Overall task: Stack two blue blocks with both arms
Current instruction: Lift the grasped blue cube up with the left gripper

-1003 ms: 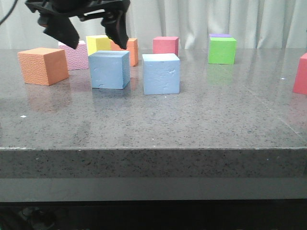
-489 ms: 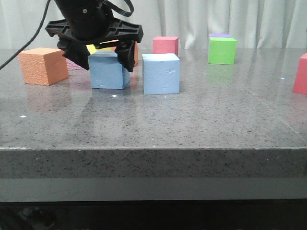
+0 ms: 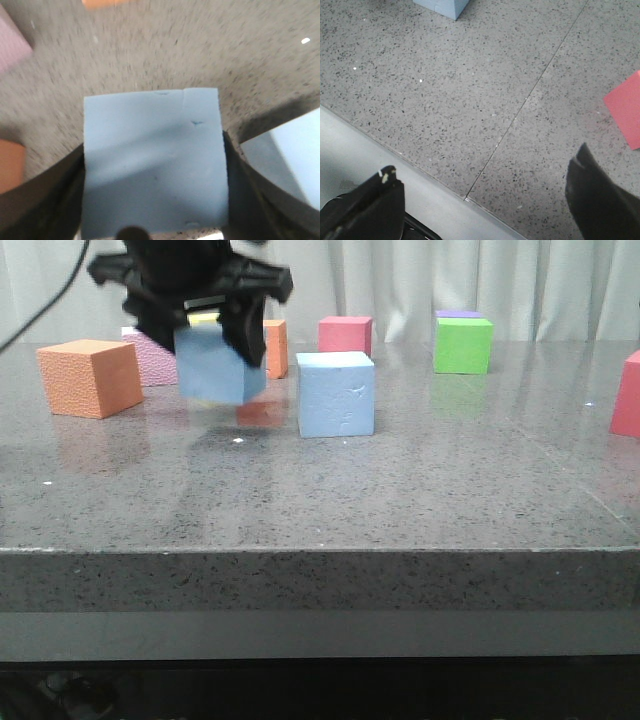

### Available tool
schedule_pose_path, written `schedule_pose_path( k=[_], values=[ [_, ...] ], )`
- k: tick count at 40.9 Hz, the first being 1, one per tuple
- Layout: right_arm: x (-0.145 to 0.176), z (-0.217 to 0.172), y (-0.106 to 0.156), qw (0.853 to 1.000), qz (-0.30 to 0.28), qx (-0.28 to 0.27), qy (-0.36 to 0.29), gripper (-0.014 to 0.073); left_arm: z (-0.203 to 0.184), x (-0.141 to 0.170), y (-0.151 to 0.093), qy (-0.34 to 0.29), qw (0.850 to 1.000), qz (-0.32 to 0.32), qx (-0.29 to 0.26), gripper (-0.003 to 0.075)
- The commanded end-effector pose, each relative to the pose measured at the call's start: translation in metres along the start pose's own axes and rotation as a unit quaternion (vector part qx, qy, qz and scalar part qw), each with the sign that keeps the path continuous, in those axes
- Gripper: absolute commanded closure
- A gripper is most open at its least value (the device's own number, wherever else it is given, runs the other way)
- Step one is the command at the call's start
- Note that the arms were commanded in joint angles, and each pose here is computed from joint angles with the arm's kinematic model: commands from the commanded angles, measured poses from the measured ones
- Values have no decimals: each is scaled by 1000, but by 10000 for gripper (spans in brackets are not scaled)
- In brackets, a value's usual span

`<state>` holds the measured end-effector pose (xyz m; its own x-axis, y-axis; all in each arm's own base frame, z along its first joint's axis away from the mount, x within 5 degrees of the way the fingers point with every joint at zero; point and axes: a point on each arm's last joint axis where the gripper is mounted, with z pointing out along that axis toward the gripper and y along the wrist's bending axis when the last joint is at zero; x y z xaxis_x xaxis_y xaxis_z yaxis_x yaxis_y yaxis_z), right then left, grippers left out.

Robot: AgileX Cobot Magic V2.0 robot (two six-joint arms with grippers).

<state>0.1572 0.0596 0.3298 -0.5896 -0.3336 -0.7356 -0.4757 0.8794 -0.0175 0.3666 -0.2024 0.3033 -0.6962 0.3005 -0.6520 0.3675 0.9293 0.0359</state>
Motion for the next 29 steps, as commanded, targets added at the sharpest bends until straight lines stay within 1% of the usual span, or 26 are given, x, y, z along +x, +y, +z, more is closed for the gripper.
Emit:
schedule_pose_path(
  k=[1, 4, 9, 10, 14, 18, 22, 24, 27, 29],
  values=[
    [-11, -9, -1, 999, -2, 8, -43, -58, -58, -31, 0, -86, 995, 51, 8, 370],
    [-11, -9, -1, 999, -2, 8, -43, -58, -70, -36, -2, -90, 992, 84, 19, 370],
    [-11, -9, -1, 999, -2, 8, -43, -58, -84, -45, -8, -100, 983, 138, 70, 370],
    [-11, -9, -1, 999, -2, 8, -43, -58, -86, -46, -10, -105, 982, 138, 82, 370],
    [-11, -9, -1, 999, -2, 8, -44, -58, -93, -48, -14, -115, 970, 174, 127, 370],
    [-11, -9, -1, 999, -2, 8, -44, -58, -95, -48, -16, -124, 953, 233, 152, 370],
    [-11, -9, -1, 999, -2, 8, -43, -58, -95, -48, -19, -137, 937, 270, 172, 370],
    [-11, -9, -1, 999, -2, 8, -44, -58, -97, -47, -21, -146, 923, 304, 188, 370],
    [-11, -9, -1, 999, -2, 8, -44, -58, -96, -46, -23, -153, 906, 331, 214, 370],
    [-11, -9, -1, 999, -2, 8, -44, -58, -94, -45, -24, -158, 898, 337, 235, 370]
  ],
)
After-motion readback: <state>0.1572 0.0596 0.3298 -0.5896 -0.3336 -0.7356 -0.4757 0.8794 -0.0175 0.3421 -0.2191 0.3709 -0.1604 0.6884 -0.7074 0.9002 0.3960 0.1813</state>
